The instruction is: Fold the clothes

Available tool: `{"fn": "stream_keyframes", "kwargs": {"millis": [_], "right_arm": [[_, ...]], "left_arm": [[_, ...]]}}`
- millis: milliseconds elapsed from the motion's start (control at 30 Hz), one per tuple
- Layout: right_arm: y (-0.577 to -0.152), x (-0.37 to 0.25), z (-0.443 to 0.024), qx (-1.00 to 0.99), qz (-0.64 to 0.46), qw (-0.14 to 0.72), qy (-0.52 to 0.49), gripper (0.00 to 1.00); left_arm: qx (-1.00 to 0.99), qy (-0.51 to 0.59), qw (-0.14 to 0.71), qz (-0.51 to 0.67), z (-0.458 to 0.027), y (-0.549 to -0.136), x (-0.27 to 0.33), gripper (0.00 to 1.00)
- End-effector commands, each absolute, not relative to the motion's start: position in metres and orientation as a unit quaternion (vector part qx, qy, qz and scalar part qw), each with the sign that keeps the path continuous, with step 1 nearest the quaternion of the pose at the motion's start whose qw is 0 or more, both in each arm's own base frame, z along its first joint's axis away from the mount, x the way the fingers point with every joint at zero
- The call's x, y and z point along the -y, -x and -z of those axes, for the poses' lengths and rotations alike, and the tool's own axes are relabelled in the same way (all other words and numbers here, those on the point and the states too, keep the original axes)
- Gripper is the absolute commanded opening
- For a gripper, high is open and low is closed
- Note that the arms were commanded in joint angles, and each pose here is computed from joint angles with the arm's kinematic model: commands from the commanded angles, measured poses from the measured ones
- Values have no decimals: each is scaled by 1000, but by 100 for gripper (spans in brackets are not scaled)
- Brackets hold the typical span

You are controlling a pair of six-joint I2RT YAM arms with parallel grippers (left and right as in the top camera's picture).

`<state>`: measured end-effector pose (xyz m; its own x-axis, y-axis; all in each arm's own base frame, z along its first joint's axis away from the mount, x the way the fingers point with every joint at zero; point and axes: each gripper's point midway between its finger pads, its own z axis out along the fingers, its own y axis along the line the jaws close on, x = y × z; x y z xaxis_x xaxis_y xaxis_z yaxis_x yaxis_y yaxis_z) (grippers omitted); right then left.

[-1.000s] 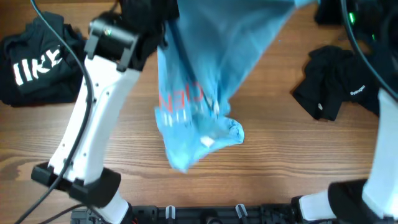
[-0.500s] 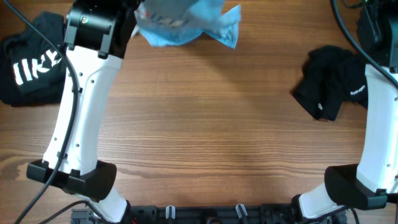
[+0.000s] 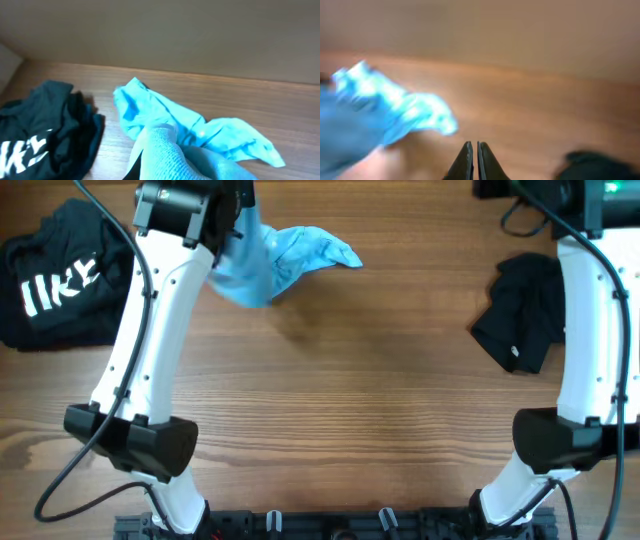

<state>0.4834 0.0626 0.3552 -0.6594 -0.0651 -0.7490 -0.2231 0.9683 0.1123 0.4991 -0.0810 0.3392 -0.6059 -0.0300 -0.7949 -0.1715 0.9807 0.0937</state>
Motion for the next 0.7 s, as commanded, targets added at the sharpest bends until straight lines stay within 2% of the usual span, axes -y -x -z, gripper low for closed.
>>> {"fn": "stream_keyframes", "kwargs": {"millis": [0, 133, 233, 267, 300, 400, 500, 667], "right_arm": [[-468, -113, -324, -906, -230, 333, 126, 6], [-461, -136, -304, -901, -273, 302, 153, 11], [-457, -160, -297, -887, -293, 300, 195, 31], [-456, -165, -296, -884, -295, 300, 204, 40], [-455, -176, -295, -879, -298, 302, 218, 55], [-455, -200, -289, -871, -312, 304, 227, 78], [-452, -224, -279, -868, -338, 291, 218, 82], [-442, -263, -251, -876, -377, 246, 173, 81]], "left_arm": [[-875, 78, 475, -53, -360, -506, 83, 4], [-860, 113, 497, -35, -370, -514, 77, 4], [-850, 146, 506, -17, -374, -518, 71, 4], [-849, 150, 507, -12, -375, -519, 71, 4], [-850, 147, 506, -5, -374, -519, 74, 4], [-851, 143, 505, 1, -374, -519, 77, 4], [-852, 143, 504, 1, -373, -519, 77, 4], [-855, 137, 500, 11, -372, -519, 81, 4]]}}
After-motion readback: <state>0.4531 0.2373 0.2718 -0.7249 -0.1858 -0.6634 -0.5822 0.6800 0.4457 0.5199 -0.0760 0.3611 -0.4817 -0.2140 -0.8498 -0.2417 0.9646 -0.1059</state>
